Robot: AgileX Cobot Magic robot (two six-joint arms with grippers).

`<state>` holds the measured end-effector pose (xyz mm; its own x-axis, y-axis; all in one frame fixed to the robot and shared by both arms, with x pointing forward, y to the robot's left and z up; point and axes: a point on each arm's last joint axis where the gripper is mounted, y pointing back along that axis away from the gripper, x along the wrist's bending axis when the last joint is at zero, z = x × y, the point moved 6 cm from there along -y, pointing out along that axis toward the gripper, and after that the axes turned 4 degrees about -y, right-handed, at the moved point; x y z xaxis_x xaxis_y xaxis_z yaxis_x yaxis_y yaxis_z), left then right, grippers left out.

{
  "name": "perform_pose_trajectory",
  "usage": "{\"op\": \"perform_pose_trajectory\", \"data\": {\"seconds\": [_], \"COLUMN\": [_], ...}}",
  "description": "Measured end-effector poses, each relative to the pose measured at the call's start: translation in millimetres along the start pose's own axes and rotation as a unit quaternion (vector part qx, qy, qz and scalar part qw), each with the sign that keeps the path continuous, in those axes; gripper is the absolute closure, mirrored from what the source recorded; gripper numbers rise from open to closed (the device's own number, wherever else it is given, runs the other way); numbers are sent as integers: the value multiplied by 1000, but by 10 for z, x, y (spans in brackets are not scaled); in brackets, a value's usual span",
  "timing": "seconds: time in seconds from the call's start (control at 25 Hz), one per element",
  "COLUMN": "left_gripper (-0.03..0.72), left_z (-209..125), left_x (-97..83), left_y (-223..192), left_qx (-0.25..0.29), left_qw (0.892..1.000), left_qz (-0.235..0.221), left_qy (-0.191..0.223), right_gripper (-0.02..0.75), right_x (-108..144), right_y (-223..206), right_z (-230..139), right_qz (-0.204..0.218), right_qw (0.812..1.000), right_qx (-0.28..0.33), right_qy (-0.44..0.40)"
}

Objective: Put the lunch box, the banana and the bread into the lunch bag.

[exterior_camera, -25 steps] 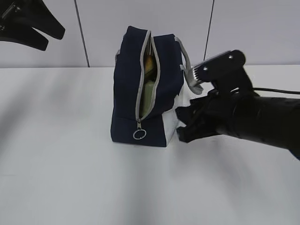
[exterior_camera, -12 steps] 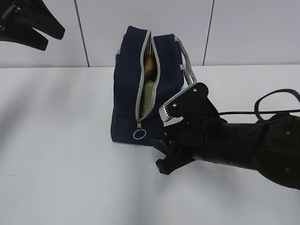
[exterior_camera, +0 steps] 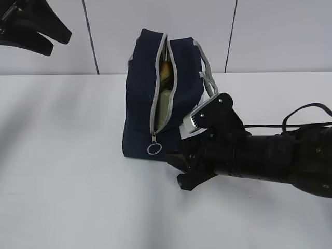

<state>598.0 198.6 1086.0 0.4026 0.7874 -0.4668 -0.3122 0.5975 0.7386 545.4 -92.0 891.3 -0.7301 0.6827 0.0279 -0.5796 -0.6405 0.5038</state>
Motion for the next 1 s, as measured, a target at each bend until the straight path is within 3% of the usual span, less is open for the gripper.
{"op": "perform_pose_trajectory", "data": {"seconds": [0.32,0.8,1.0], "left_gripper": [293,296,296], "left_z": [0,-1,-6], "left_x": [0,-1,8], "left_y": [0,0,0], "left_qx": [0,0,2], "left_qw": [1000,1000,1000], "left_qz": [0,0,3], "left_qy": [0,0,-1], "right_gripper": [424,424,407], "right_x": [-110,-33,-60], "right_y": [-127,-235,-286], "right_z": [-8,-106,-124], "right_qz": [76,117,112], "right_qw": [997,992,993], "right_qx": [3,-11,-16], "right_qy": [16,33,21]}}
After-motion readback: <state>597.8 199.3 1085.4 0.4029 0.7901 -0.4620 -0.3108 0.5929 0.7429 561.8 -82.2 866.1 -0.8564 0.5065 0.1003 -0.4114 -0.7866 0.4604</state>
